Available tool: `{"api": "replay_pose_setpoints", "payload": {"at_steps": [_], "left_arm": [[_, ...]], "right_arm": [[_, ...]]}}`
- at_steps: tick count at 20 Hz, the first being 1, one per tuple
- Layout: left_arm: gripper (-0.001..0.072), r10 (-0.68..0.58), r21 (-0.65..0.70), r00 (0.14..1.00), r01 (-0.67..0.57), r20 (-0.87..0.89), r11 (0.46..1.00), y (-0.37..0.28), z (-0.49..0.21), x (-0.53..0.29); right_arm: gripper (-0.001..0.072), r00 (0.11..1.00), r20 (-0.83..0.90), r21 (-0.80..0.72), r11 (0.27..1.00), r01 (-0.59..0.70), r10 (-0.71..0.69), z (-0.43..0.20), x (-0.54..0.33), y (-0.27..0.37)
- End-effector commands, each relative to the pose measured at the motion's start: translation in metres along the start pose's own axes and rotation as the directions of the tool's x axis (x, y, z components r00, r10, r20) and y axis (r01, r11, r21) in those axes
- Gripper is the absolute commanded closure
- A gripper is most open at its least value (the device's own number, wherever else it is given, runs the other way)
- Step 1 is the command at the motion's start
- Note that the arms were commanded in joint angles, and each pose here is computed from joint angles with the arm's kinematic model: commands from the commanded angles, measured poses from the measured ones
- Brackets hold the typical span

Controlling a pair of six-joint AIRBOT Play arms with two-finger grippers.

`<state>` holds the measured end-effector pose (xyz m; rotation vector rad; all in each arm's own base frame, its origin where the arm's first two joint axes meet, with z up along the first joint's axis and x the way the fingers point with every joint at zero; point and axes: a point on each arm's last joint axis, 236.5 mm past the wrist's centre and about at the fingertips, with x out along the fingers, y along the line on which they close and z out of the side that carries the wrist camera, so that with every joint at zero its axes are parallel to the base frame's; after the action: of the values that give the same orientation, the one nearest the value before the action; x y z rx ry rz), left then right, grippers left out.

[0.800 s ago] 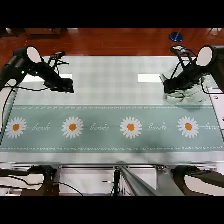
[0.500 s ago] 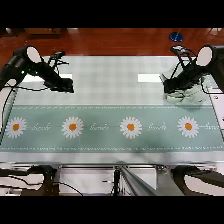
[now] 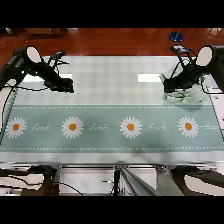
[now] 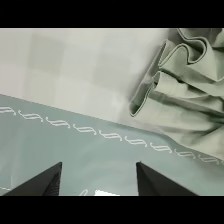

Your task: Fold the shirts.

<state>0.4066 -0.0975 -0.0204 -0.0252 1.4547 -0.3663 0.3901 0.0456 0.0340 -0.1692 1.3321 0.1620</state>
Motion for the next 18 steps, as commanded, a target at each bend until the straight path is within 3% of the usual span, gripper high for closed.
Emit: {"api": "replay_pose_setpoints", "payload": {"at_steps": [1,5,12,14,16,18], "left_arm": [[0.0228,0.0,0.0,1.0,0.0,0.0,1.0,0.0,0.0,0.0],[0.0228,-0.001,0.0,1.0,0.001,0.001,1.0,0.0,0.0,0.0],[0.023,0.0,-0.001,1.0,0.0,-0.006,1.0,0.001,-0.001,0.002],[0.0231,0.03,0.001,1.0,-0.03,0.002,1.0,0.011,0.001,0.002],[0.023,0.032,-0.011,0.999,-0.032,-0.027,0.999,0.016,-0.006,0.001],[0.0228,0.032,-0.004,0.999,-0.032,-0.043,0.999,0.021,-0.011,-0.001]], "right_arm": [[0.0194,1.0,0.009,-0.001,1.0,0.001,-0.001,0.002,0.0,0.0],[0.0194,0.999,0.035,0.0,1.0,0.003,-0.003,0.008,0.0,0.0],[0.0172,0.957,0.285,-0.015,0.998,0.057,-0.05,0.068,-0.011,-0.012],[0.0161,0.877,0.415,-0.008,0.963,0.271,-0.243,0.1,-0.038,-0.058],[0.016,0.734,0.496,0.1,0.87,0.483,-0.464,0.121,-0.085,-0.12],[0.0137,0.662,0.501,0.233,0.823,0.517,-0.558,0.119,-0.114,-0.177]]}}
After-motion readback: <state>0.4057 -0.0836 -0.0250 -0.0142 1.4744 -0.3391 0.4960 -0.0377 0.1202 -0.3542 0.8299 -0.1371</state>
